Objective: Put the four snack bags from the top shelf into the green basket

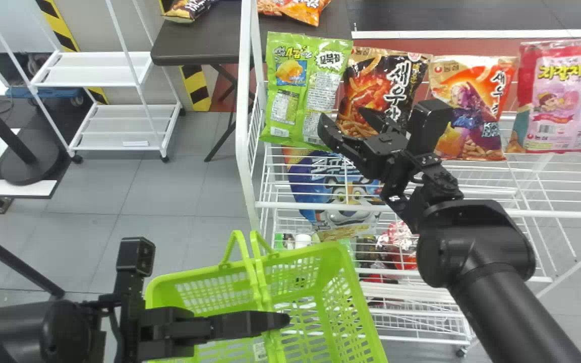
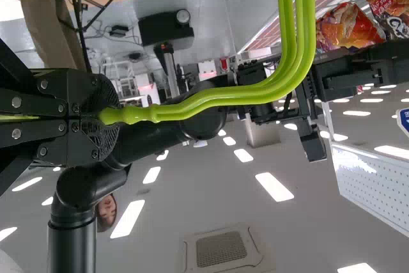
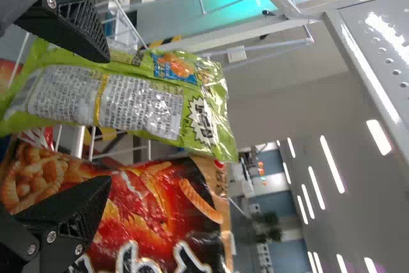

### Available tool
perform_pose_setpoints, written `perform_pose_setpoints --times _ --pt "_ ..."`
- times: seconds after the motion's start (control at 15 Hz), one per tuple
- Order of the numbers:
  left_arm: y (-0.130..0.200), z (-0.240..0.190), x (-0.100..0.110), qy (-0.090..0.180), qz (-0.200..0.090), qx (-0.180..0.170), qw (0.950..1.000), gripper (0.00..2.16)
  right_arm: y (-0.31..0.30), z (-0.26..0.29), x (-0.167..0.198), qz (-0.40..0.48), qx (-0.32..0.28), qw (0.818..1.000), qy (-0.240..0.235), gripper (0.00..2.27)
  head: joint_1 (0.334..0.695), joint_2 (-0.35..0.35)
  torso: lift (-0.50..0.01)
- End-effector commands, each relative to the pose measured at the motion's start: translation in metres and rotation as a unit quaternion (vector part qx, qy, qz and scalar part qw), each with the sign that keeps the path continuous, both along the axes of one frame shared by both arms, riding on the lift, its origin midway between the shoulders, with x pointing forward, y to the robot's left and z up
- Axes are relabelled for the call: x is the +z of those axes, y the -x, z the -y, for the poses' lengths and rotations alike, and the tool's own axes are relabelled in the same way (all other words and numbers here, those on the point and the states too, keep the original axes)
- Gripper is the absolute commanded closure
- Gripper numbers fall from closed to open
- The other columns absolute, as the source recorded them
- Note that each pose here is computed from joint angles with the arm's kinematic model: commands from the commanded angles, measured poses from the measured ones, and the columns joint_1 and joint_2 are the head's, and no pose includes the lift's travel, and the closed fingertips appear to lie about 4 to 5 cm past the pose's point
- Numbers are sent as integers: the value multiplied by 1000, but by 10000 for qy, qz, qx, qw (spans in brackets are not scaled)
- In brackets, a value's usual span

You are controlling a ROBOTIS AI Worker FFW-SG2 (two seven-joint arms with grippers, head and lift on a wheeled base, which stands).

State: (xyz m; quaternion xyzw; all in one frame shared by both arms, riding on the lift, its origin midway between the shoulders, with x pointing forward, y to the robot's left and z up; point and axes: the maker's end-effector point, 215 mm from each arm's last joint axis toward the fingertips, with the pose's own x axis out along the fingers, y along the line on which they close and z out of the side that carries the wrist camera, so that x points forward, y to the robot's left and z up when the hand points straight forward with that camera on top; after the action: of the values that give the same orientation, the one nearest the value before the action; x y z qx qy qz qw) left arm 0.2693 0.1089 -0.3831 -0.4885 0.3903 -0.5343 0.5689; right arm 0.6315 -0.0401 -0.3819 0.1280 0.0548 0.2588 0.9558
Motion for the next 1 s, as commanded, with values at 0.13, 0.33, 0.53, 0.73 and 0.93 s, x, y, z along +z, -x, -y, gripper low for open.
perform_pose_setpoints --times 0.13,0.33,0.53,0.73,0.93 --pt "1 1 3 61 10 -34 10000 2148 -13 -7 -6 -83 149 9998 66 188 695 87 0" --pt "2 2 3 67 3 -36 10000 2148 -23 -14 -2 -18 284 9994 194 188 695 94 0" --pt "-5 11 8 85 107 -186 9997 2148 -27 -14 -1 -37 381 9991 183 184 695 99 0" --pt "-11 18 11 110 132 -313 9994 2148 -32 -15 -3 -85 489 9985 235 191 695 82 0" --pt "-10 17 9 117 105 -297 9994 2148 -31 -20 2 3 685 9973 272 616 695 80 0"
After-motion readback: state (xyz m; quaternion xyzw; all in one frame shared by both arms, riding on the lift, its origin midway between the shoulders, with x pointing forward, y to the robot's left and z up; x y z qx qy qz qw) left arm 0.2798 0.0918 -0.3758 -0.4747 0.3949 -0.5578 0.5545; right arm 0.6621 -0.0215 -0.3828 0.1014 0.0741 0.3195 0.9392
